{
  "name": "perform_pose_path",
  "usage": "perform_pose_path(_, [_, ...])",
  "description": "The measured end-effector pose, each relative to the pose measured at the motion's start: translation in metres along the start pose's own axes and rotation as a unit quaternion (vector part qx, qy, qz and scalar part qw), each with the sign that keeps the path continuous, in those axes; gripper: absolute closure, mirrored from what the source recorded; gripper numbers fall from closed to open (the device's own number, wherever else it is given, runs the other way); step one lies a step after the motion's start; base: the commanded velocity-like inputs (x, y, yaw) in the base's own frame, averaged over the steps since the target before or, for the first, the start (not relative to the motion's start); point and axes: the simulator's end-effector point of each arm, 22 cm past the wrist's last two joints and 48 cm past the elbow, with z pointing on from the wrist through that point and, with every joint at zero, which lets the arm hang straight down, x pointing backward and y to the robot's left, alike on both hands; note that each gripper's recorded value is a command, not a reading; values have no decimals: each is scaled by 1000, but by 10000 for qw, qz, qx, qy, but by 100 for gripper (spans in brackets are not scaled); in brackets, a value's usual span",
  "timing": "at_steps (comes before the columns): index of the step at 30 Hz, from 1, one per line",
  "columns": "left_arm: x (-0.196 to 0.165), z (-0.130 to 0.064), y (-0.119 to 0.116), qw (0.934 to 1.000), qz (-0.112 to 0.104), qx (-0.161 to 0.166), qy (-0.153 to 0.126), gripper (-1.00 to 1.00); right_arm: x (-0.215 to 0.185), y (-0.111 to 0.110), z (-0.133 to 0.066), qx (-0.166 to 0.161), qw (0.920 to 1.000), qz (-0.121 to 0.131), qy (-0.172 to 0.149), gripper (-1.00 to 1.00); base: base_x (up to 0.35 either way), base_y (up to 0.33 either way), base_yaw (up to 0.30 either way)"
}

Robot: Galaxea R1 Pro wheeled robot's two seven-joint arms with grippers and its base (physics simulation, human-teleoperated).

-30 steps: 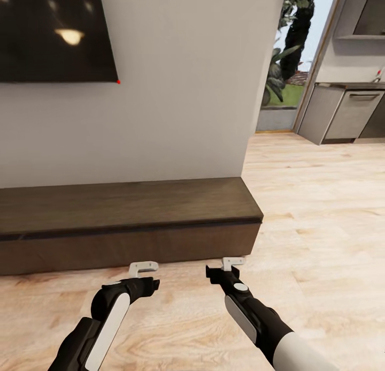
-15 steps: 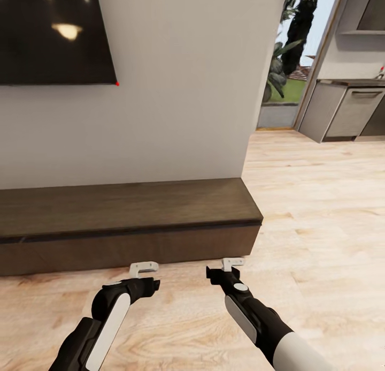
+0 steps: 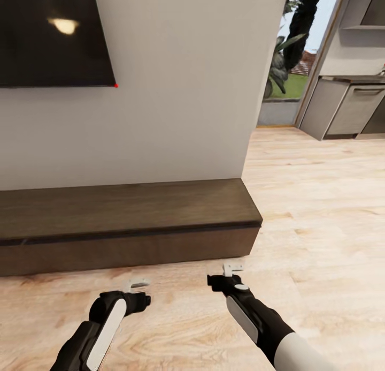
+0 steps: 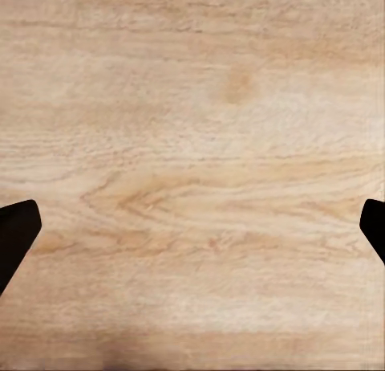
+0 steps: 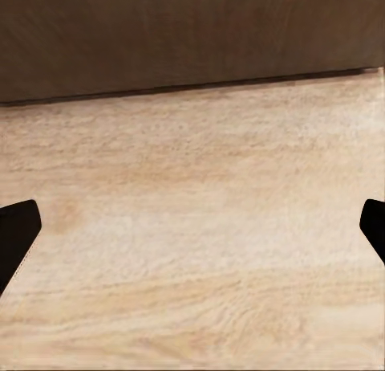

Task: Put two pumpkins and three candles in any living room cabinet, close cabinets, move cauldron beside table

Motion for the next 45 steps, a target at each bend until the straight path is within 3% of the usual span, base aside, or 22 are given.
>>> perform_pose_path(2, [11,7,16,9996,-168,-120,209,-100,5,2,-2,-41,9997,184,122,-100,0,0,0])
perform_pose_path(5, [21,10,25,9987,-253,-213,385,-100,7,4,-5,-87,9990,375,236,-100,0,0,0])
perform_pose_path(13, [85,25,57,9899,-265,-569,1275,-100,9,9,-13,-169,9969,604,470,-100,0,0,0])
perform_pose_path(29, [120,12,74,9808,-325,-798,1752,-100,18,13,-34,-175,9927,853,831,-100,0,0,-2])
perform_pose_path(38, [148,9,86,9764,-428,-1035,1848,-100,98,-37,-46,489,9817,691,1707,-100,0,0,-4])
perform_pose_path(45, [177,7,92,9743,-555,-1058,1909,-100,121,-58,-62,747,9744,639,2024,-100,0,0,0])
